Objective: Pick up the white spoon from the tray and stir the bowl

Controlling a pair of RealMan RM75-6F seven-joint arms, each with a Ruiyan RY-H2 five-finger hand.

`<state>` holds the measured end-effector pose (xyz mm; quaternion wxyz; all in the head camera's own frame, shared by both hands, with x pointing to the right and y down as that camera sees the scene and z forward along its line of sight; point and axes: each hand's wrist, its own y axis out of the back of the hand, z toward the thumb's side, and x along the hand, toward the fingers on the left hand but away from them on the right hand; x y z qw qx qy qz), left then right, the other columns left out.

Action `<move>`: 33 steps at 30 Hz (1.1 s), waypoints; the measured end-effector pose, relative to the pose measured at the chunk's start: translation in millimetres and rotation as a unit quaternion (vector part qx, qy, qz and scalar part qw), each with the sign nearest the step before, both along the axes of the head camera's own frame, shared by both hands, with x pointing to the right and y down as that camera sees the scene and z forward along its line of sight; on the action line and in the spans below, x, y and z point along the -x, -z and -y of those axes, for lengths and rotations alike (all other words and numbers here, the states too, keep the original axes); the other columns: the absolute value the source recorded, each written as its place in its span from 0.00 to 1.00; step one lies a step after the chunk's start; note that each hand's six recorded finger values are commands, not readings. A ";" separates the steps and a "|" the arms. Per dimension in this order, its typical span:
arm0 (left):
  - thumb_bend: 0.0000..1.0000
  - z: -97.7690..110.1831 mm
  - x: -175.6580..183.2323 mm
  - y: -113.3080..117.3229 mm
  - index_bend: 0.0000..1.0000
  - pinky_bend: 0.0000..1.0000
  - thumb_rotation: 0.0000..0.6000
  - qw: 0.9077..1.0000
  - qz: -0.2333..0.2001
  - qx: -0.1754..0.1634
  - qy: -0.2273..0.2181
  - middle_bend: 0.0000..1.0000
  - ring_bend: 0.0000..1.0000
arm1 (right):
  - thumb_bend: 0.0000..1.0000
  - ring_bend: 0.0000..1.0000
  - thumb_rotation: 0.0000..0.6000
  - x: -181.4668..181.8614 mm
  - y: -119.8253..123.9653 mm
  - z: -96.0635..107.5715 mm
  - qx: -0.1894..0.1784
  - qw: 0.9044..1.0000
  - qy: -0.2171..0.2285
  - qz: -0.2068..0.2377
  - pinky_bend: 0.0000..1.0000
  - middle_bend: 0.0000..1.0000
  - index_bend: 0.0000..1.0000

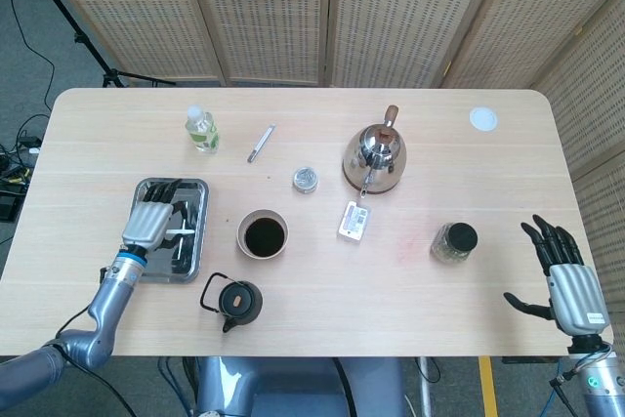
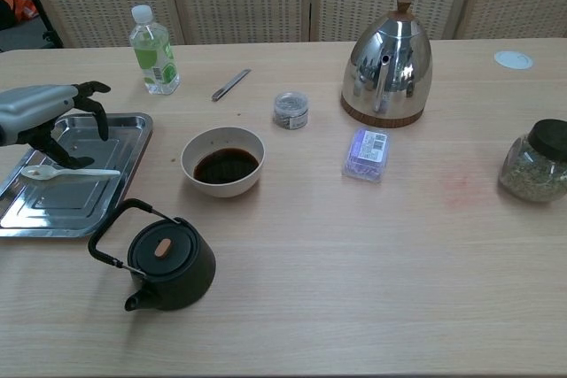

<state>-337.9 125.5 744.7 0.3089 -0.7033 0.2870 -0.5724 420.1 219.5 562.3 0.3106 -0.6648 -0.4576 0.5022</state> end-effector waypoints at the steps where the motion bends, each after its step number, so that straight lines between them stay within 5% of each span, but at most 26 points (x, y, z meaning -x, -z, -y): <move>1: 0.31 -0.6 0.0 -1.6 0.48 0.00 1.00 1.000 0.000 0.003 0.001 0.00 0.00 | 0.00 0.00 1.00 0.1 -0.1 0.0 0.001 1.000 0.000 0.001 0.00 0.00 0.00; 33: 0.33 -6.3 -6.1 -36.6 0.49 0.00 1.00 0.999 0.008 0.038 0.019 0.00 0.00 | 0.00 0.00 1.00 -1.0 -2.3 0.5 0.010 1.000 -0.003 0.012 0.00 0.00 0.00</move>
